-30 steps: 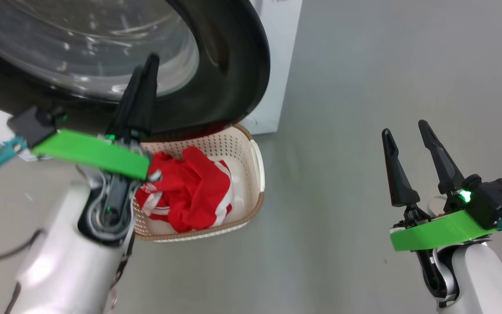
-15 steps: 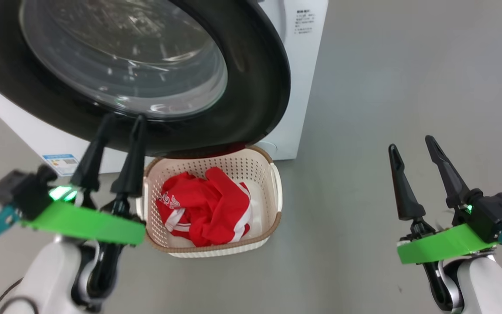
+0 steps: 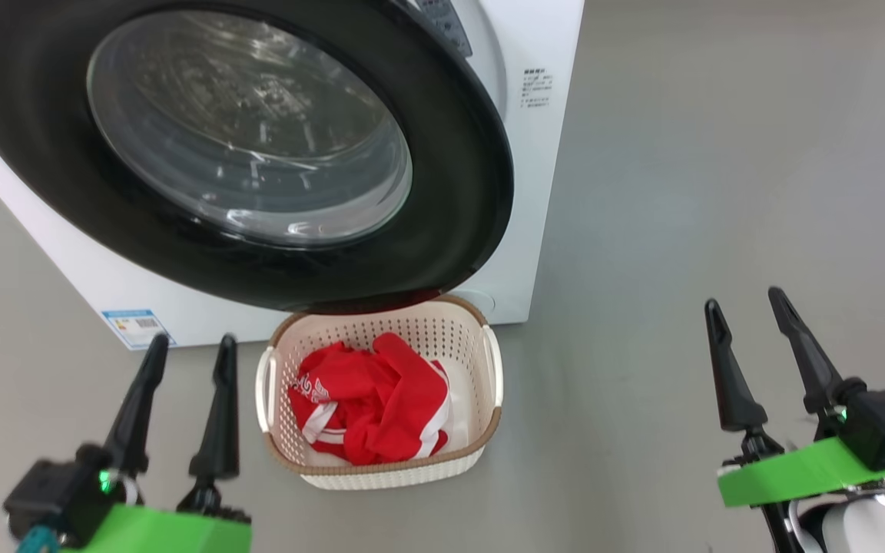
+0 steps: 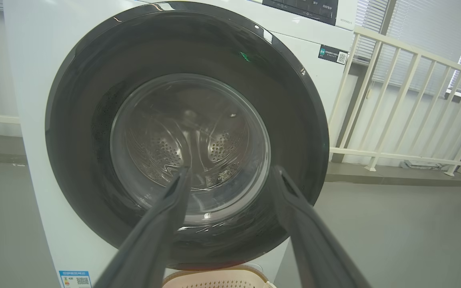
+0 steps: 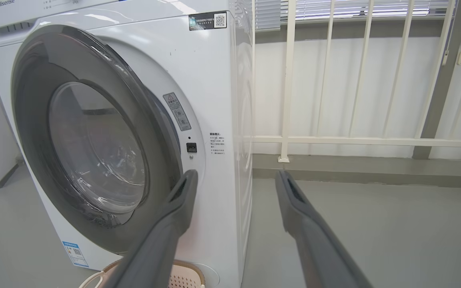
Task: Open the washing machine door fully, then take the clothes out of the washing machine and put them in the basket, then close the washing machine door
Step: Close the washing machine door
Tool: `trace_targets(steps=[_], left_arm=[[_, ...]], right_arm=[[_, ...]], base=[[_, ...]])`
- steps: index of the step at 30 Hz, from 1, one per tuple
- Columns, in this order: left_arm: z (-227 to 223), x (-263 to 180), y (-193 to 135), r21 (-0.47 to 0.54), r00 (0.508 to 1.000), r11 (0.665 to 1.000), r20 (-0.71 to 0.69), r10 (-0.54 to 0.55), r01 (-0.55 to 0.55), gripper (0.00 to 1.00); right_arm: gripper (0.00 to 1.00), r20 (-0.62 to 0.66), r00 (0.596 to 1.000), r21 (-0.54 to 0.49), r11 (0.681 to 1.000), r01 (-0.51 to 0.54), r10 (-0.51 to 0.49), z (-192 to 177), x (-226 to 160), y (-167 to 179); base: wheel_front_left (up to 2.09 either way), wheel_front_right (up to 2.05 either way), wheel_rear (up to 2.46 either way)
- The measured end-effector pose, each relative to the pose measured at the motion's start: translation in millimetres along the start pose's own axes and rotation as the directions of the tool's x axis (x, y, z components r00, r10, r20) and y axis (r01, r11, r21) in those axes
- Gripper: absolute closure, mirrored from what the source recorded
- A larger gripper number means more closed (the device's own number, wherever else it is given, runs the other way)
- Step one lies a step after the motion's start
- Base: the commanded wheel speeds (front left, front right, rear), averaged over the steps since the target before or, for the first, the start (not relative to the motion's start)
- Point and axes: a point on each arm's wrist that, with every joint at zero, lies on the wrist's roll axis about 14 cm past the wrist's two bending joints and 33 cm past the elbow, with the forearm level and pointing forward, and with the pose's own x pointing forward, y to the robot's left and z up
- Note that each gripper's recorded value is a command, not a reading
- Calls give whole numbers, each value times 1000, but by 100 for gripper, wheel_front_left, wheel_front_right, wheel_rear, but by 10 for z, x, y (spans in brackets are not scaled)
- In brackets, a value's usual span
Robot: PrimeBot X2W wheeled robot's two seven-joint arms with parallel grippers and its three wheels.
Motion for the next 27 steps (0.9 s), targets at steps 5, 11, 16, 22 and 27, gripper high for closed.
trace_targets(steps=[5,11,16,22,27], left_arm=[[-33,-207,104,20,998,998,-17,52,-52,0],[-57,-356,211,57,995,994,-31,93,-91,0],[-83,-414,199,55,995,995,-37,90,-88,0],[-94,-440,228,70,995,994,-40,91,-88,0],[-109,-454,211,78,996,994,-44,83,-79,0]], right_arm=[[0,-4,1000,8,1000,21,-21,11,-138,-51],[0,-13,999,27,999,33,-32,-4,-261,-67],[0,-34,999,40,999,26,-25,-65,-326,-27],[0,-42,999,45,999,12,-10,-93,-323,26],[0,-43,999,47,999,5,-3,-99,-317,50]], base=[[0,0,0],[0,0,0],[0,0,0],[0,0,0],[0,0,0]])
